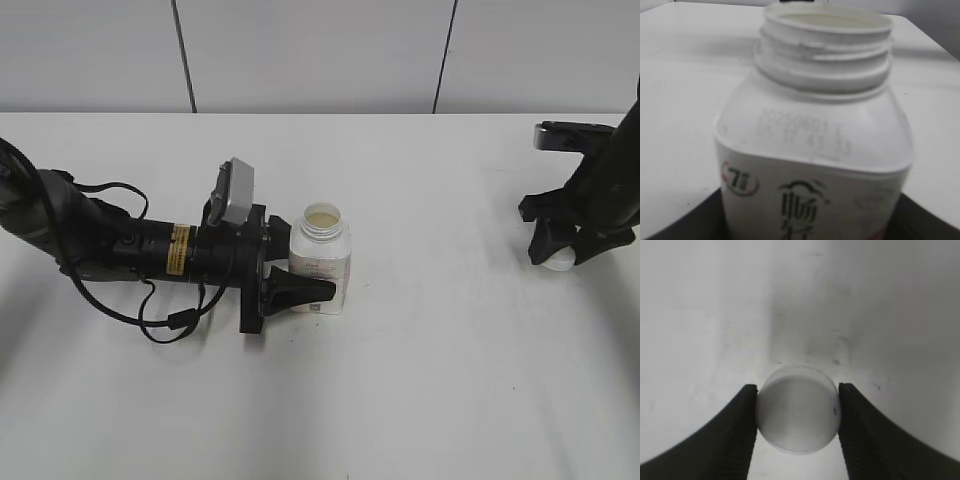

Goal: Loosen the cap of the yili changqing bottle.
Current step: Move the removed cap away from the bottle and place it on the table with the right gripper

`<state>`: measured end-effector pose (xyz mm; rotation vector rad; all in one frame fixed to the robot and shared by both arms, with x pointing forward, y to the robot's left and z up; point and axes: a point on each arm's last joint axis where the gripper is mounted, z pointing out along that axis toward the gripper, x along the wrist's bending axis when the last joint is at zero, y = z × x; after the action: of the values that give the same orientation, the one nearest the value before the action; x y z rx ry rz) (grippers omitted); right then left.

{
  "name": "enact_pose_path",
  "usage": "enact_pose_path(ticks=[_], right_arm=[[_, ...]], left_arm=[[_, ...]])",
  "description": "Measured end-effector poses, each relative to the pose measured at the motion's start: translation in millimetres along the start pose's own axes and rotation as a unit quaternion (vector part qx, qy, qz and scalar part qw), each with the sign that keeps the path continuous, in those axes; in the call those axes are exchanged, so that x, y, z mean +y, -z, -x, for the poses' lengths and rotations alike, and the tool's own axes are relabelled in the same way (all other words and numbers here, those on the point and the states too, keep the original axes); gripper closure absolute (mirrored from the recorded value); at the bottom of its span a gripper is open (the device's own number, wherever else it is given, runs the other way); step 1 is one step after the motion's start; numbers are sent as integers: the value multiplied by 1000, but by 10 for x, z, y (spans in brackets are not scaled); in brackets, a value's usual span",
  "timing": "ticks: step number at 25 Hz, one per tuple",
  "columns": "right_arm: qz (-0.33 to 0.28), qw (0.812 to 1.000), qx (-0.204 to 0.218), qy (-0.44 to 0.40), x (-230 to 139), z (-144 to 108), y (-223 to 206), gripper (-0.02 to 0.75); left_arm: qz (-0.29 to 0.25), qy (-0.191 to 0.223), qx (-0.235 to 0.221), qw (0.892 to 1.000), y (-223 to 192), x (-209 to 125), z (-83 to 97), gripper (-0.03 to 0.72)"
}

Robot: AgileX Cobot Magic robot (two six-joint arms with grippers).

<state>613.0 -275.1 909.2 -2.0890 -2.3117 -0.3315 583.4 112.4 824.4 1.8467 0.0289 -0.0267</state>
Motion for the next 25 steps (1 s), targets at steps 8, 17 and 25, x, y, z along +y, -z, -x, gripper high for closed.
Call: enact_pose_path(ticks=[8,17,25], right_arm=[[-4,1000,-18,9,-14,37,-35,349],[-10,1000,-21,11,-30,51,-80,349],[-8,1000,-15,4,-26,42,-89,344]], left_arm=[[0,0,0,1000,0,0,0,279],[0,0,0,1000,0,0,0,279],[0,0,0,1000,0,0,0,279]])
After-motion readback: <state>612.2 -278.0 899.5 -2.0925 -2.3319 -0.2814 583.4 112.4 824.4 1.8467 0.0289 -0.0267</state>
